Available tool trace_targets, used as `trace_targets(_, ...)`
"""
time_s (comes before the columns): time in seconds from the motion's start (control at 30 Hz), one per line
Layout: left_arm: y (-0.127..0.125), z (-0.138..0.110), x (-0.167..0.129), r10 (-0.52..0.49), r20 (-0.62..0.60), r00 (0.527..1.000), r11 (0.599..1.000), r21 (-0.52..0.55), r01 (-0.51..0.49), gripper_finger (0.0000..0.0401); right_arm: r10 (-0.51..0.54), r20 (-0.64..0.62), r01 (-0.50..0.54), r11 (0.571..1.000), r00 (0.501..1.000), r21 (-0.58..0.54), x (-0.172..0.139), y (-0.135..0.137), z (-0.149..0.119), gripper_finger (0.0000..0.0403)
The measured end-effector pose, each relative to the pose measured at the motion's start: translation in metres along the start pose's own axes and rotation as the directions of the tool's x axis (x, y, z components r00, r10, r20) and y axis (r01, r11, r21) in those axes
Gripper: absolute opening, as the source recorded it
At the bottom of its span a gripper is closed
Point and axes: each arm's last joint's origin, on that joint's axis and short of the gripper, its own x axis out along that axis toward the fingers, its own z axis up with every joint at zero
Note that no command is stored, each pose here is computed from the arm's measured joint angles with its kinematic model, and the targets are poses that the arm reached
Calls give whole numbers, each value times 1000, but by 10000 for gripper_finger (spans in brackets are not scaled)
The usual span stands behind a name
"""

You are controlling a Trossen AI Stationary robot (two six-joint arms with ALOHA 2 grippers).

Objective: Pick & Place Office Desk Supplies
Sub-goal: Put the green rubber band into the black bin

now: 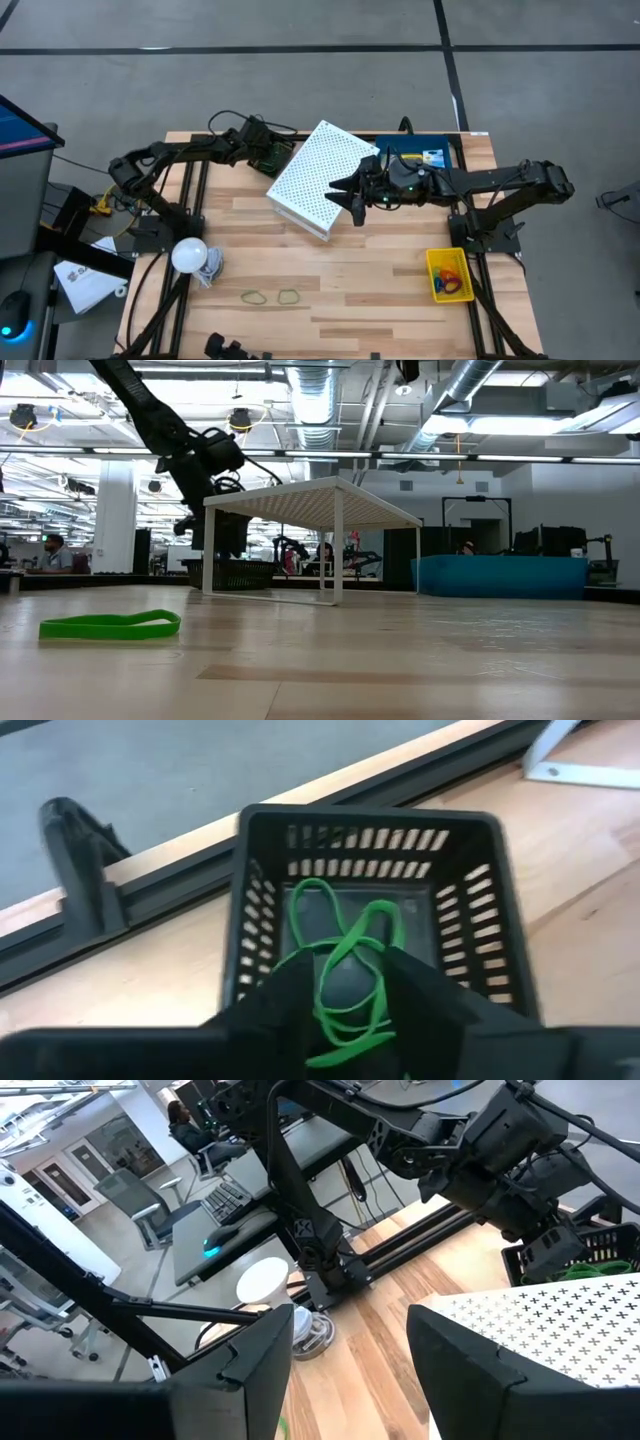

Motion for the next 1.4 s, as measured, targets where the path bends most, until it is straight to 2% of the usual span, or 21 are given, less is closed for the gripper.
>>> trace_targets(0.1,0,0,-1,3,-5,1000,999,43,-2,140,-1,0,1,1000,1000,0,0,0,0,193)
trace_targets(0.23,-3,0,-15,-84,-33,996,981,173,88,153,-1,0,1,1000,1000,0,0,0,0,193)
trace_targets(0.33,-2,-1,-35,-133,-67,989,960,240,145,154,-2,-2,2,1000,1000,-1,0,0,0,193)
trace_targets(0.43,3,0,-58,-185,-86,979,945,259,201,152,-2,-2,2,1000,1000,-6,0,0,0,193)
trace_targets(0.5,4,0,-75,-288,-94,953,917,260,303,147,-2,-3,2,1000,1000,-7,0,0,0,193)
trace_targets(0.57,3,-2,-92,-423,-119,898,862,251,440,140,-2,-3,2,1000,1000,-11,0,0,0,193)
trace_targets(0.7,-5,-13,-122,-655,-220,723,699,188,690,126,-1,-4,1,1000,1000,-21,0,0,0,193)
trace_targets(0.83,-22,-33,-143,-744,-388,544,554,96,827,114,2,-5,-2,999,1000,-36,0,0,0,193)
trace_targets(0.87,-28,-39,-146,-744,-433,509,533,75,843,111,3,-6,-4,999,1000,-39,0,0,0,193)
trace_targets(1.1,-75,-76,-149,-660,-670,340,461,-3,887,104,23,-17,-24,998,1000,-51,0,0,-1,193)
trace_targets(1.23,-97,-99,-145,-594,-782,189,415,-97,905,104,43,-25,-44,997,999,-61,0,1,-1,193)
trace_targets(1.3,-106,-111,-143,-546,-829,119,407,-139,903,104,48,-29,-50,997,998,-61,0,1,-1,193)
trace_targets(1.4,-121,-124,-142,-479,-874,82,403,-135,905,104,59,-35,-61,996,998,-63,-1,4,-2,193)
